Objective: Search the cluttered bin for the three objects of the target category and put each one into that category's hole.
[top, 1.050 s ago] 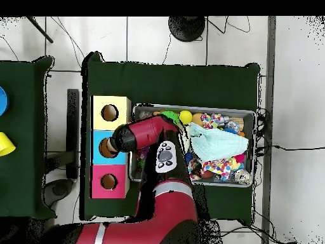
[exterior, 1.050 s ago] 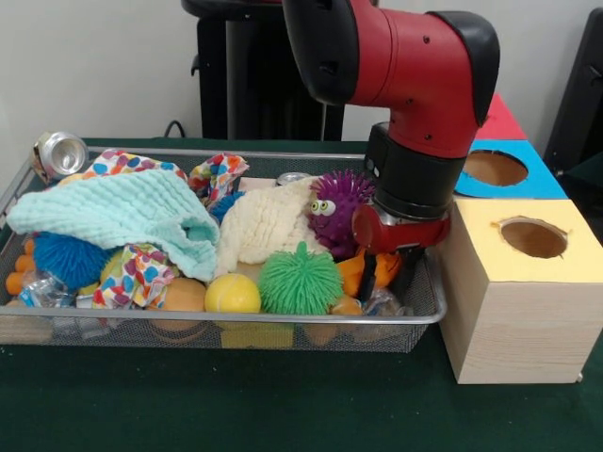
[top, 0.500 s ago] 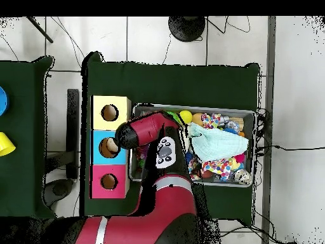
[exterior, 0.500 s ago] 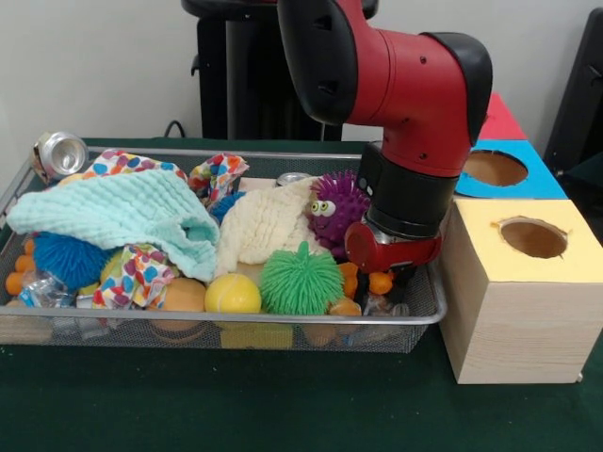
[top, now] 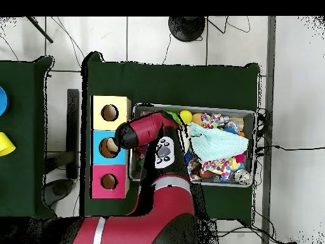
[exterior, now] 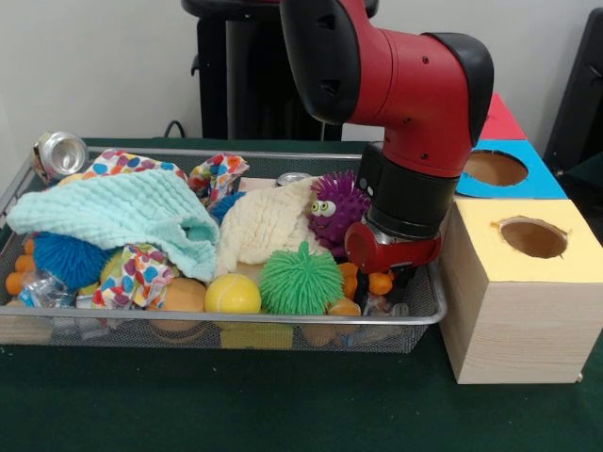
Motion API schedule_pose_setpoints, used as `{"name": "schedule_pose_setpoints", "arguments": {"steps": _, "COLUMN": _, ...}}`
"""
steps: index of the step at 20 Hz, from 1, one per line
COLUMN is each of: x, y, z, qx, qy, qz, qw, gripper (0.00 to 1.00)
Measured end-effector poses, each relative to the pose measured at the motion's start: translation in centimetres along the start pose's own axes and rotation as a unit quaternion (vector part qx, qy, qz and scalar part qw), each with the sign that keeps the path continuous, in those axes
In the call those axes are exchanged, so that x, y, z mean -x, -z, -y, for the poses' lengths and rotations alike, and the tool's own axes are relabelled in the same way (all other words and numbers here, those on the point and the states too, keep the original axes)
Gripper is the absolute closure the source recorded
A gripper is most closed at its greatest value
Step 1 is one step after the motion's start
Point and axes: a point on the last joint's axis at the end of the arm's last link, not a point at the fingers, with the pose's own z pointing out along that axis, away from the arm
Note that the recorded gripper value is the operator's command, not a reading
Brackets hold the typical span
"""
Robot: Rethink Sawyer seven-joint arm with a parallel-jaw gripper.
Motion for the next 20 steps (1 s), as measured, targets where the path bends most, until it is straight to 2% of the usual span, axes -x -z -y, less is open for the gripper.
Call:
{"name": "schedule_pose_setpoints", "arguments": {"steps": 1, "x": -0.01, "y": 0.01, "z": -0.02, "qx": -0.001, "qy": 0.001, "qz": 0.0, "qw": 1.0, "gripper": 0.0}}
{"name": "schedule_pose_setpoints", "arguments": {"steps": 2, "x": -0.05, "y": 0.04, "z": -0.06, "qx": -0.003, "qy": 0.003, "qz": 0.0, "qw": 1.0, "gripper": 1.0}}
{"name": "schedule_pose_setpoints", "arguments": {"steps": 20, "x": -0.35, "y": 0.23, "z": -0.34, "qx": -0.013, "qy": 0.012, "qz": 0.005, "qw": 0.9998, "gripper": 1.0}}
